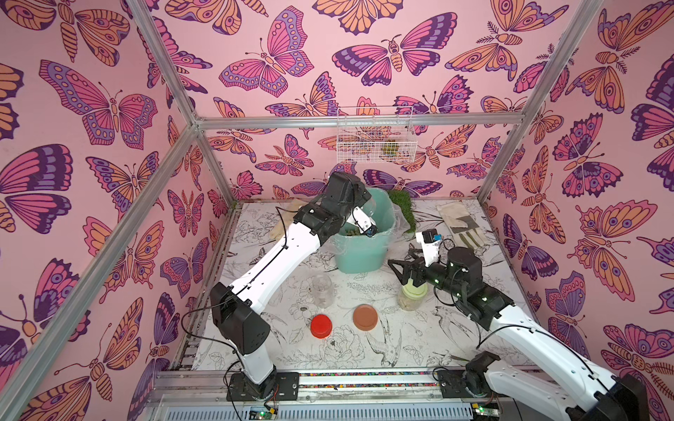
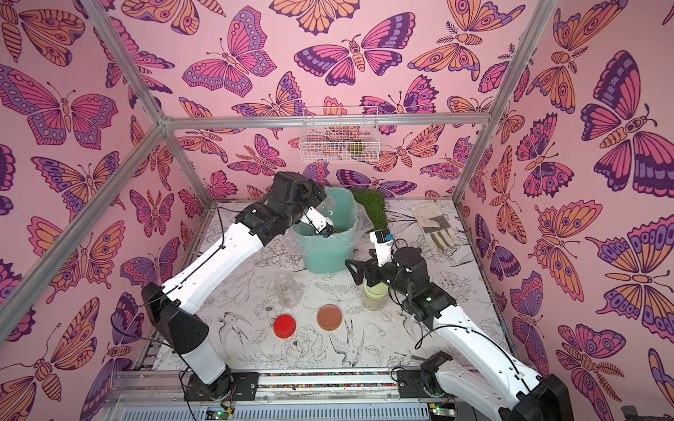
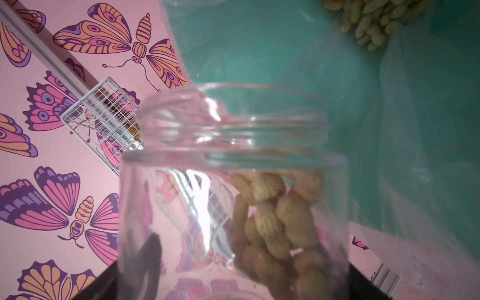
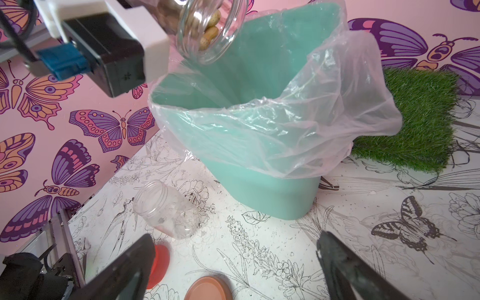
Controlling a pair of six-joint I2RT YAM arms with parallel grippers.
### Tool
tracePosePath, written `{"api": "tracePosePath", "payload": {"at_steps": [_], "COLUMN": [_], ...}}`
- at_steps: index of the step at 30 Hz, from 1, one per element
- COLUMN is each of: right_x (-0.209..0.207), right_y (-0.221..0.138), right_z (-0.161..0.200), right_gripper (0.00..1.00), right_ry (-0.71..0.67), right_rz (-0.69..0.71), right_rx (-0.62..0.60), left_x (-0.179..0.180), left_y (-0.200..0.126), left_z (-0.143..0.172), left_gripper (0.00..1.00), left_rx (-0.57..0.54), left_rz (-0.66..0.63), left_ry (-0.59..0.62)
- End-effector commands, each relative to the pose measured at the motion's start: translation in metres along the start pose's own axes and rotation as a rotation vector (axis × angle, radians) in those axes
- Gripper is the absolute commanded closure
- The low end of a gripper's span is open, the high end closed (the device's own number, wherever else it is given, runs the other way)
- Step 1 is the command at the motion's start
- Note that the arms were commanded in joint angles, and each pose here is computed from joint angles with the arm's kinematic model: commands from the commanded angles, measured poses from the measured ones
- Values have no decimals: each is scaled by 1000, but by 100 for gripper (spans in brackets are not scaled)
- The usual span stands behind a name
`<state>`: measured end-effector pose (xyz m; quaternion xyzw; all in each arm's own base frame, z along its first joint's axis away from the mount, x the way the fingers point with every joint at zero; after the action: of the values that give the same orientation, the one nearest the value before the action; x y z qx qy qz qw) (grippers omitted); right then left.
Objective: Empty moldy peanuts from jars
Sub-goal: Pour the moldy peanuts from the jar into the trash bin.
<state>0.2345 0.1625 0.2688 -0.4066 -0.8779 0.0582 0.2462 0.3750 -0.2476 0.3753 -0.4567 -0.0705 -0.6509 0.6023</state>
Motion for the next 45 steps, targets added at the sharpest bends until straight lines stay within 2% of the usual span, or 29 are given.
{"api": "tracePosePath", "payload": {"at_steps": [1,8,12,14,19,21,24,31,34,36,40,42,45], "right_x": [0,-1,0,0,1,1,0,3,3,3,4,4,3], "right_y": [-1,-7,-9,-9,-10,-9,-9,-4,-5,-4,-4,-5,-7], "right_z": [-4,-4,-6,-6,-7,-6,-6,-9,-10,-9,-9,-9,-8], "right_gripper": [1,1,1,1,1,1,1,1,1,1,1,1,1], "right_ry": [-1,-21,-21,-24,-30,-27,-16,-21,-20,-16,-20,-21,-17], "right_rz": [-9,16,15,14,14,15,12,-12,-9,-9,-14,-12,-7], "right_rx": [-21,-13,-19,-19,-16,-14,-19,-7,-8,-9,-3,-4,-7], "left_x": [-14,20,-5,-11,17,11,-14,15,-4,-13,25,32,7], "left_y": [-3,-15,5,7,-11,-8,2,-27,-12,-6,-28,-30,-10], "left_z": [2,32,14,12,33,28,14,37,22,21,43,49,32], "left_gripper": [100,100,100,100,100,100,100,100,100,100,100,100,100], "left_rx": [12,119,49,54,112,90,50,103,55,71,113,134,86], "left_rz": [29,-61,19,47,-44,-37,43,-70,-15,15,-120,-150,-62], "left_ry": [-19,-95,-84,-85,-120,-125,-120,-208,-193,-156,-224,-245,-244]}}
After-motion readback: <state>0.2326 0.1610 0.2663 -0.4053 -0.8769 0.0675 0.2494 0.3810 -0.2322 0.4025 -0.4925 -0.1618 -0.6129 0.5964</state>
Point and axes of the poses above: each gripper's point midway between its finger pads, its own y axis out along the fingers, its own x axis along the line the jaws close on, z = x × y, the point moved 7 cm from there along -y, back along the fingers, and after that the axes turned 3 degrees about y, right-handed, at the moved point
